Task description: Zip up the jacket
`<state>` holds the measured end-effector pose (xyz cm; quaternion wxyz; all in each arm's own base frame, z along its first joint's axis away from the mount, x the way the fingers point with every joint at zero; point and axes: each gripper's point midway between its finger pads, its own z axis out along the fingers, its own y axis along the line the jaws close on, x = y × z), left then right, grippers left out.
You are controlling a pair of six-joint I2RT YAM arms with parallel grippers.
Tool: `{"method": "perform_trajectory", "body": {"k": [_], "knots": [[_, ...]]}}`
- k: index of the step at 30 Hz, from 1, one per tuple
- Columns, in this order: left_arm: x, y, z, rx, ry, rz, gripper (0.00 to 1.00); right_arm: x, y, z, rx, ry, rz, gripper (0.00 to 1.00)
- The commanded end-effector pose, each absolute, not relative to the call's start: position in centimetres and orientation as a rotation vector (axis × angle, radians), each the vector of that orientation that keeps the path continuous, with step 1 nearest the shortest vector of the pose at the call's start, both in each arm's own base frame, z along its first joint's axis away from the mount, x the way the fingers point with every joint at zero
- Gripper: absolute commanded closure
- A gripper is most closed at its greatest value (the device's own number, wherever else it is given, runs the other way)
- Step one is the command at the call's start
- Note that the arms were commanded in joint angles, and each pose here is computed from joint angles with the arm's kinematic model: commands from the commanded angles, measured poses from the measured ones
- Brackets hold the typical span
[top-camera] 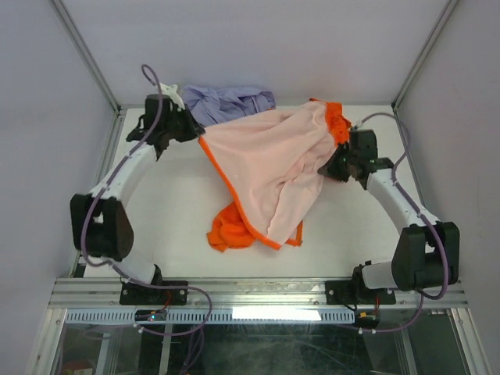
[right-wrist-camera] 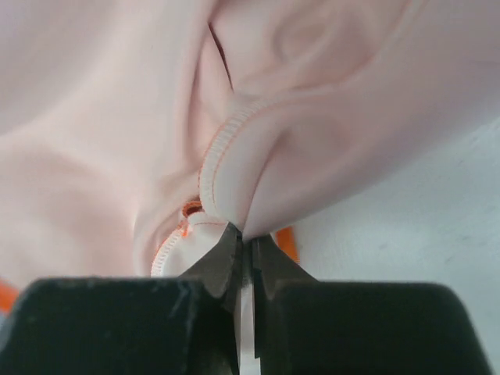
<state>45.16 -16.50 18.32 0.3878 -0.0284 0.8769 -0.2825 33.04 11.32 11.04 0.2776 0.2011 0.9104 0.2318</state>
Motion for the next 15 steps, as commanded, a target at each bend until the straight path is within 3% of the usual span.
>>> {"method": "perform_trajectory", "body": {"k": [1,8,11,15], "knots": [[42.9,-9.1,30.9,-0.093,1.952,-0.293,1.00,35.8,4.4,20.1,0.350,2.360,0.147,1.00],[36.2,-1.2,40.3,-0.162,1.818,0.123,1.00,37.5,3.2,30.7,0.141,2.348,-0.077,1.00],[33.6,-0.5,42.9,-0.124,1.787,0.169,1.00,38.5,7.0,32.4,0.021,2.324,-0.054,1.00],[31.5,-3.8,42.1,-0.003,1.834,0.062,1.00,39.1,15.9,30.3,-0.187,2.358,0.109,0.97]]}}
